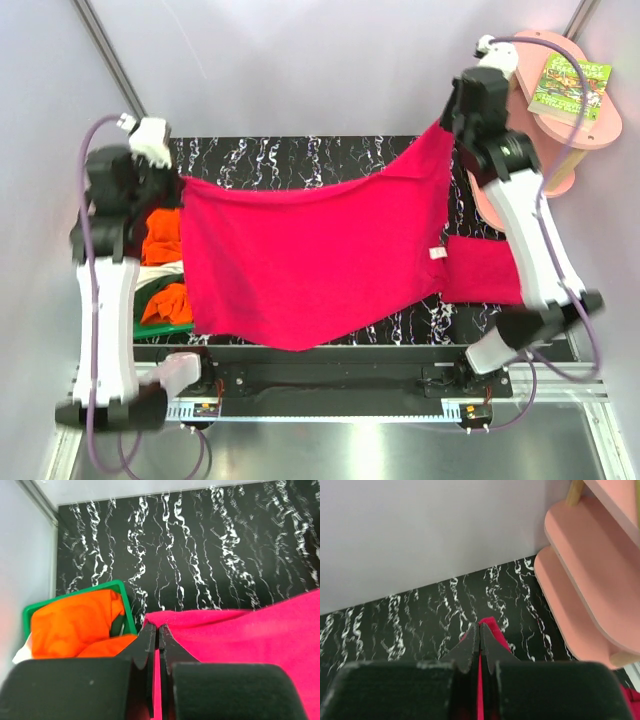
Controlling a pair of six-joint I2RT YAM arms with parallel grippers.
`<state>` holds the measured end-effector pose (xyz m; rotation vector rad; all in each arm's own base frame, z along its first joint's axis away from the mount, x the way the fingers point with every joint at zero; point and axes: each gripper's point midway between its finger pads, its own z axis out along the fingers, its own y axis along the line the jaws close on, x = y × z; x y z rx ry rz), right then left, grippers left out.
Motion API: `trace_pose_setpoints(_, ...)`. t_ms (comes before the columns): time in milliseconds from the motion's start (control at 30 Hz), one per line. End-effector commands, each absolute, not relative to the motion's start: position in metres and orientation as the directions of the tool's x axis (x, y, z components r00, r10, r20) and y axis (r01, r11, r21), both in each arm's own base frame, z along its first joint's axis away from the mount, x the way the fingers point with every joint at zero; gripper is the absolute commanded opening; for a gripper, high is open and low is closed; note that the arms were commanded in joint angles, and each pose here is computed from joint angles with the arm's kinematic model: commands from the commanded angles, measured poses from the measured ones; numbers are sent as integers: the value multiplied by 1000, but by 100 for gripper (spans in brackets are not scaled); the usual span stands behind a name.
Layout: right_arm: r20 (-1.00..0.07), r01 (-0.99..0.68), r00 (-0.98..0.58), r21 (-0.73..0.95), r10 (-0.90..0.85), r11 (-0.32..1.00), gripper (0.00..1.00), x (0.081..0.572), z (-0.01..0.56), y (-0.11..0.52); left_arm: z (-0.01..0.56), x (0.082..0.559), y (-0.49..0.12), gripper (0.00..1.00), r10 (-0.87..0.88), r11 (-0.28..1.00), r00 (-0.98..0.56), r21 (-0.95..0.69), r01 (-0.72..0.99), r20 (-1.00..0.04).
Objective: Fold and stack the t-shirts
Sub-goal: Flatten out the tshirt
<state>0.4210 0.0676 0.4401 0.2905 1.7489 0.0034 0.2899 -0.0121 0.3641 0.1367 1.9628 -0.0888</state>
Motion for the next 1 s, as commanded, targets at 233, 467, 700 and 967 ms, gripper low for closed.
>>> trace_pose_setpoints(233, -956, 170, 77, 291, 282, 941, 0, 491, 526, 64, 457, 426, 7, 0, 8, 999, -131, 2, 44, -991)
trace_pose_setpoints(467, -954, 143, 81, 298, 289, 944, 0, 468, 534, 63, 493, 413, 4, 0, -1, 998, -47, -4, 57, -999)
trace_pose_setpoints(700, -963, 152, 63, 268, 261, 951, 0, 398, 519, 47, 468, 334, -14, 0, -28, 994, -70, -35, 99, -997)
trace_pose_setpoints(967, -948, 77, 228, 247, 224, 966, 0, 289, 594, 41, 503, 205, -31, 0, 21, 983, 68, 34, 183, -997)
